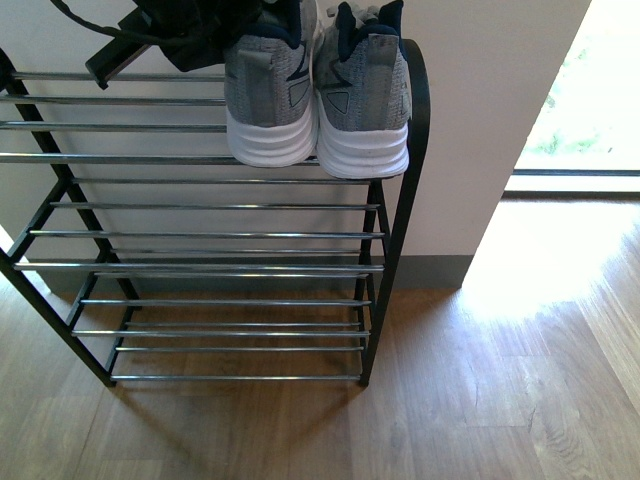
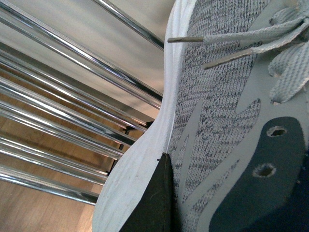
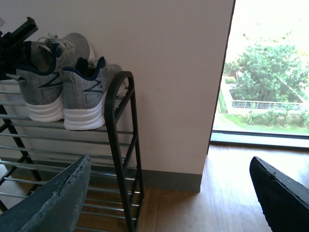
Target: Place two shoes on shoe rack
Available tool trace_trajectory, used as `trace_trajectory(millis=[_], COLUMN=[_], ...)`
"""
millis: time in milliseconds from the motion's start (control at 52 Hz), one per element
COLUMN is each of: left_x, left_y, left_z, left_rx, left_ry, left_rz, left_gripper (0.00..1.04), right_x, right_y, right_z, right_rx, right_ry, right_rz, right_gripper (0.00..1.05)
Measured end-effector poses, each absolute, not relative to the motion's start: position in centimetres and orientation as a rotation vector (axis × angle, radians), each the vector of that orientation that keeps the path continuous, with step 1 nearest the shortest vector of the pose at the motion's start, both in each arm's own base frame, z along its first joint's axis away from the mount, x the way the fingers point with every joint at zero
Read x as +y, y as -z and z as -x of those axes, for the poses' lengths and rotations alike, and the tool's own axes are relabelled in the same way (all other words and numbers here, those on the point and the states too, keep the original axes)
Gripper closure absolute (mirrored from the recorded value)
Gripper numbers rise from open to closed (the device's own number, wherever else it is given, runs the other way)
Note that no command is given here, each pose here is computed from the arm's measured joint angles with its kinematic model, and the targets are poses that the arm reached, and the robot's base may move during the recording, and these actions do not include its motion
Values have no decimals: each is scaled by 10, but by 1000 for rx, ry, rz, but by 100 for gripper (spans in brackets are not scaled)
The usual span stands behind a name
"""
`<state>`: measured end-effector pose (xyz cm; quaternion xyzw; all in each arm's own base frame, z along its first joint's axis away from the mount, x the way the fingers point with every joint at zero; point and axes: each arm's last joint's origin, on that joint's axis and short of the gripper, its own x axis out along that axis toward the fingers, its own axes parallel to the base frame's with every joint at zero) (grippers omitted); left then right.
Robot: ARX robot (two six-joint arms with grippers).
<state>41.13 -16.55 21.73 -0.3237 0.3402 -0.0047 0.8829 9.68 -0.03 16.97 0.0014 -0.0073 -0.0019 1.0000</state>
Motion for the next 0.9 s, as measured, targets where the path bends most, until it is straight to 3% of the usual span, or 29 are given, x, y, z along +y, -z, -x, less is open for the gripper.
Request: trace_trajectory(millis=[539, 905], left_x=[-169, -162], left_y=[-215, -192], left_z=[-398, -403], left_rx=[710, 767], left_ry=[-5, -69], left_rz=[733, 721], left_gripper=[103, 103], right_x=[0, 0], right_y=[-170, -170], right_z=[-97, -97], right_rx=[-15, -15], right_ry=[3, 3], right_rz=[-3, -3], right_gripper=[9, 9])
